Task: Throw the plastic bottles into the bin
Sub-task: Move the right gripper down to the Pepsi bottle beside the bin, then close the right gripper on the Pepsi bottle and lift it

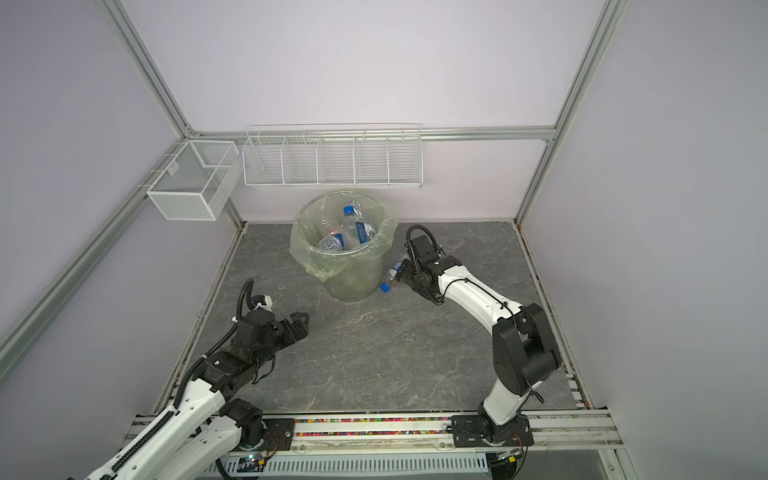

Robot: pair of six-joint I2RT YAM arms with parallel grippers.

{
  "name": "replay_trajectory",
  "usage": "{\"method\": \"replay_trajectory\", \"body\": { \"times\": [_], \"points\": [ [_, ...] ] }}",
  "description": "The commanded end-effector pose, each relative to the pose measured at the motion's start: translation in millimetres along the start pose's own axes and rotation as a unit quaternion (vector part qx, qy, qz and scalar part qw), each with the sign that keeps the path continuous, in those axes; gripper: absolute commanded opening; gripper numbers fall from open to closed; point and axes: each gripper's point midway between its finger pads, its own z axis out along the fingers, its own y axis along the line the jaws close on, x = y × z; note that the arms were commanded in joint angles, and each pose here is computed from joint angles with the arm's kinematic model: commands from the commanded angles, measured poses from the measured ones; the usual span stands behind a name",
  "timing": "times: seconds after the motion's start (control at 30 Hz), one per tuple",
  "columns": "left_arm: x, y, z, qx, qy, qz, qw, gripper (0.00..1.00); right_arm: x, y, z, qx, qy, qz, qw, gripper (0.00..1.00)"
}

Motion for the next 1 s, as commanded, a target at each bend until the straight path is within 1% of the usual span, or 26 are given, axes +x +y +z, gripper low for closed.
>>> {"method": "replay_trajectory", "body": {
  "times": [0.0,0.13,0.27,0.33,0.43,0.6,0.77,0.87,0.97],
  "points": [
    [-11,-9,-1,0.014,-0.005,0.014,1.000,0.99,-5,2,13,-0.001,0.007,0.026,1.000,0.88],
    [-12,-7,5,-0.002,0.005,0.030,1.000,0.99,-7,11,27,-0.007,0.016,0.026,1.000,0.88],
    [-20,-7,7,-0.016,-0.003,0.041,0.999,0.99,-10,18,37,-0.014,0.017,0.024,0.999,0.88],
    [-23,-9,6,-0.015,-0.005,0.037,0.999,0.99,-13,19,39,-0.011,0.013,0.026,1.000,0.88],
    [-26,-16,6,0.003,-0.011,0.028,1.000,0.99,-24,24,43,-0.013,0.001,0.030,0.999,0.88],
    [-26,-19,2,0.009,-0.006,0.029,1.000,0.99,-41,33,56,-0.020,0.009,0.042,0.999,0.89],
    [-18,-11,1,0.003,-0.002,0.025,1.000,0.99,-45,40,70,-0.019,0.022,0.046,0.998,0.90],
    [-13,-8,2,0.006,0.000,0.019,1.000,0.99,-46,43,79,-0.024,0.023,0.052,0.998,0.93],
    [-11,-6,3,0.006,-0.001,0.014,1.000,0.99,-44,40,87,-0.012,0.029,0.059,0.998,0.96]
  ]
}}
